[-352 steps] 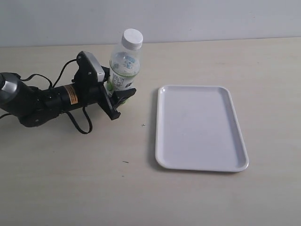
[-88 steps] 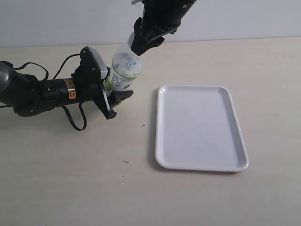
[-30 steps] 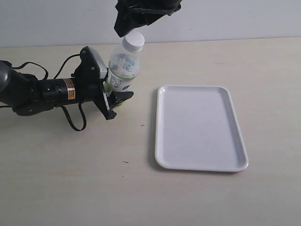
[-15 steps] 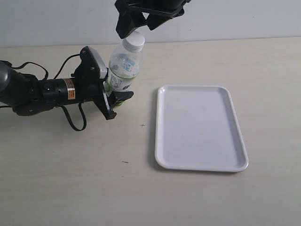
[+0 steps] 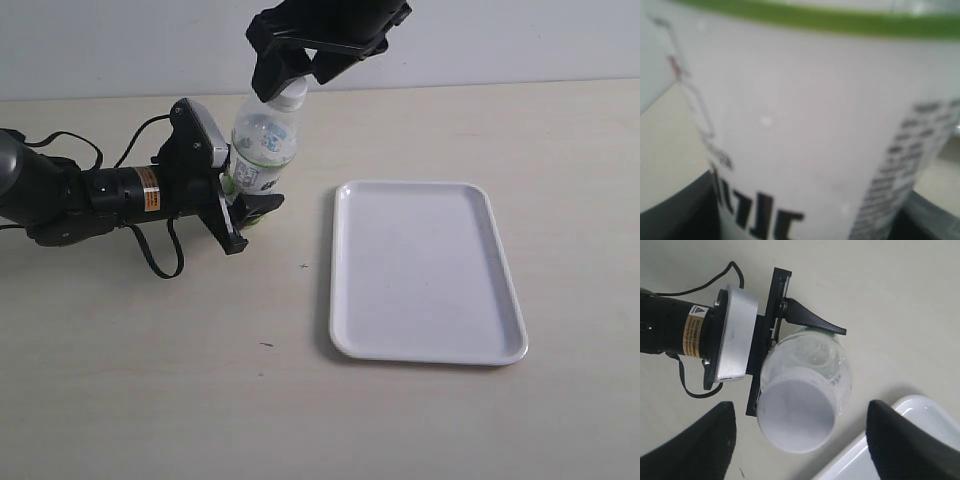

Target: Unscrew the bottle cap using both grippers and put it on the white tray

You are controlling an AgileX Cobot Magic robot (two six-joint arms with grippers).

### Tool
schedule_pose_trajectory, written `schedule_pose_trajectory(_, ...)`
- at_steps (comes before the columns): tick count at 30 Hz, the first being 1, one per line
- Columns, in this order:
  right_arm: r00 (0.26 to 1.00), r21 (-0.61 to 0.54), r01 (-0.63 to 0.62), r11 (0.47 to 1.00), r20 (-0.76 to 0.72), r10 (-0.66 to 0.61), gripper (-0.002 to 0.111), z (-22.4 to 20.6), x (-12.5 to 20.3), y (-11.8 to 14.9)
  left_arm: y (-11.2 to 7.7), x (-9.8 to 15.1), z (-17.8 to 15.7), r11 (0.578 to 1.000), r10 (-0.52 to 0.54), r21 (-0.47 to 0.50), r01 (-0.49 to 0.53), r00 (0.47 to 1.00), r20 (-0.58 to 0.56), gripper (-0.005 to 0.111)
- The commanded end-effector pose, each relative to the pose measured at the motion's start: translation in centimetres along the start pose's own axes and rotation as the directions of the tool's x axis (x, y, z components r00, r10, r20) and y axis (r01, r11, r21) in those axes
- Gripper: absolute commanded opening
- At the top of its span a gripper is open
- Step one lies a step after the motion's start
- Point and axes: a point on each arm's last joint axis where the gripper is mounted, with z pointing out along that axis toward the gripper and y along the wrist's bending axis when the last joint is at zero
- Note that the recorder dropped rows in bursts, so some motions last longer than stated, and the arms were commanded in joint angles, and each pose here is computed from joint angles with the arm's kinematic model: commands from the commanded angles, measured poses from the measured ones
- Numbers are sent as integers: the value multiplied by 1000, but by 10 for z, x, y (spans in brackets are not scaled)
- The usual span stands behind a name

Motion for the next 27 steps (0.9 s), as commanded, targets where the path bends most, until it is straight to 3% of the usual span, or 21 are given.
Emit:
schedule_pose_trajectory(1, 1000, 8, 11, 1000, 13, -11, 68, 1, -2, -1, -1, 2, 0, 1000, -4, 2, 4, 1000, -24, 0)
schedule_pose_trajectory(16, 1000, 14, 15, 1000, 23, -15, 65, 6, -3, -3, 0, 2, 0, 1000, -12, -7, 12, 1000, -23, 0)
schedule_pose_trajectory(27, 999, 16, 21, 1000, 26, -21, 20, 6, -3, -3, 0, 2, 0, 1000, -12, -7, 12, 1000, -23, 0)
